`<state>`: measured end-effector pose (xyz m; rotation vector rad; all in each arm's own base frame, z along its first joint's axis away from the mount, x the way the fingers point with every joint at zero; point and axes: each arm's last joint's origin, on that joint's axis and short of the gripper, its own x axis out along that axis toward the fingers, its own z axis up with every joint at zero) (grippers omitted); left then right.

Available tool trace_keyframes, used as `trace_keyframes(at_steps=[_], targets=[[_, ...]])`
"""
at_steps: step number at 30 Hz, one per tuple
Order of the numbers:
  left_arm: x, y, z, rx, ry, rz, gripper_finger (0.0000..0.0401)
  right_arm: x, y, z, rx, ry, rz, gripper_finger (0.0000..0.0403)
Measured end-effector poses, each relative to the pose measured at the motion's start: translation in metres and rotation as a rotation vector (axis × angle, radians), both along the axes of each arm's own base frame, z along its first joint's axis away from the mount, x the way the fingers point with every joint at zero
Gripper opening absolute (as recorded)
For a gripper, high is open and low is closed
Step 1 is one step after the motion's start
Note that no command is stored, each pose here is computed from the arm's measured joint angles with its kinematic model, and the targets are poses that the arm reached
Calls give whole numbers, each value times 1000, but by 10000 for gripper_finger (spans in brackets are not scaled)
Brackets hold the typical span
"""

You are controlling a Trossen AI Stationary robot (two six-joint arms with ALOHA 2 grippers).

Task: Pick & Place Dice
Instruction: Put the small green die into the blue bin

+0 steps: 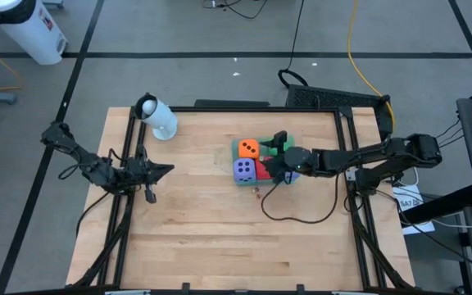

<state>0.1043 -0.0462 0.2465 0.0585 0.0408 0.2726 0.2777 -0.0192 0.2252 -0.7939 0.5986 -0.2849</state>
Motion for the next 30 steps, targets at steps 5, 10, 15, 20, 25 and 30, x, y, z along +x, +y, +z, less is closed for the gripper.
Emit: trace_keyframes(at_steps=[5,10,15,20,25,30], targets=[[0,0,-1,4,6,0,5,1,-3,0,140,-70,-18,313],[0,0,-1,4,6,0,5,3,-36,16,684,-247,-129,313],[0,0,-1,8,7,0,5,-6,-74,23,1159,-358,-412,312],[0,0,-1,8,6,0,5,-12,-85,22,1295,-355,-430,300],[0,0,-1,7,6,1,5,-12,-85,21,1309,-344,-424,276],[0,0,-1,6,6,0,5,-12,-84,21,1313,-320,-386,253]])
